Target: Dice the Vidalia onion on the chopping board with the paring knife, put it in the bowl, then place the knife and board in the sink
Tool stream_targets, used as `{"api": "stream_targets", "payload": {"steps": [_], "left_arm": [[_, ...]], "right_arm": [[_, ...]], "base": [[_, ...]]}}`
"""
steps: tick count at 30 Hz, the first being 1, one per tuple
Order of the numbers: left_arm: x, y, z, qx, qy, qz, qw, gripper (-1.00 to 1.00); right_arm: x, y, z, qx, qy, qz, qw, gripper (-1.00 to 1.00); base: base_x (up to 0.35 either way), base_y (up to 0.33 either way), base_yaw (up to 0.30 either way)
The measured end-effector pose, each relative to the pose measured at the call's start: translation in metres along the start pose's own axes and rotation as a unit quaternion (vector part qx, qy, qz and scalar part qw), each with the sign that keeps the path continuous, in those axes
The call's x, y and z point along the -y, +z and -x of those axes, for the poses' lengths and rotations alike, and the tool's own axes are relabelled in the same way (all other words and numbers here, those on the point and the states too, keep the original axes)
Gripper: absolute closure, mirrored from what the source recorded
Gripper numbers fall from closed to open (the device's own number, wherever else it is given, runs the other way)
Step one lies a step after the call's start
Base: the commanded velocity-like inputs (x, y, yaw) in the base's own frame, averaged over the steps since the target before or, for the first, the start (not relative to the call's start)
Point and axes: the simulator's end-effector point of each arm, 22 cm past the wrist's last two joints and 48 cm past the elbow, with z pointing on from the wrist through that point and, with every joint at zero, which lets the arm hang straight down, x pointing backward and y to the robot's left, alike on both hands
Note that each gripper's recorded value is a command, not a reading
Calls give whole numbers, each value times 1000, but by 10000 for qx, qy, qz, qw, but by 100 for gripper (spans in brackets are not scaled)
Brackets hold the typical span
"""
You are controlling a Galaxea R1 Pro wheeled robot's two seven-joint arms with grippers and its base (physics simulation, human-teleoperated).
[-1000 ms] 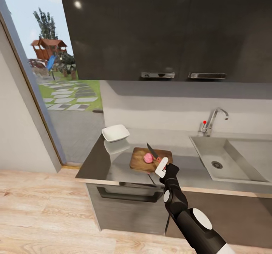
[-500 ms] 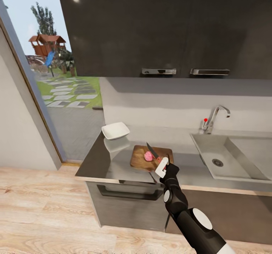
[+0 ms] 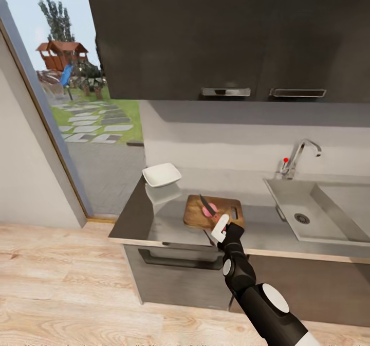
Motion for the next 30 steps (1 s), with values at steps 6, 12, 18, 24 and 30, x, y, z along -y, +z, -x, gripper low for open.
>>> {"api": "stream_targets", "payload": {"steps": [6,12,18,24,30], "left_arm": [[1,-1,-2,-29,3,-4,10000,-100],[1,-1,-2,-37,1,-3,10000,-100],[1,-1,-3,-39,1,-2,10000,-100],[1,-1,-2,-38,0,-2,10000,-100],[1,-1,-3,-39,0,-2,10000,-100]], "right_arm": [[-3,2,-2,-20,-15,24,10000,100],[-3,2,-3,-22,-12,25,10000,100],[-3,2,-3,-21,-13,24,10000,100],[-3,2,-2,-20,-17,23,10000,100],[-3,2,-2,-20,-16,23,10000,100]], "base": [[3,1,0],[0,0,0],[0,0,0],[0,0,0],[0,0,0]]}}
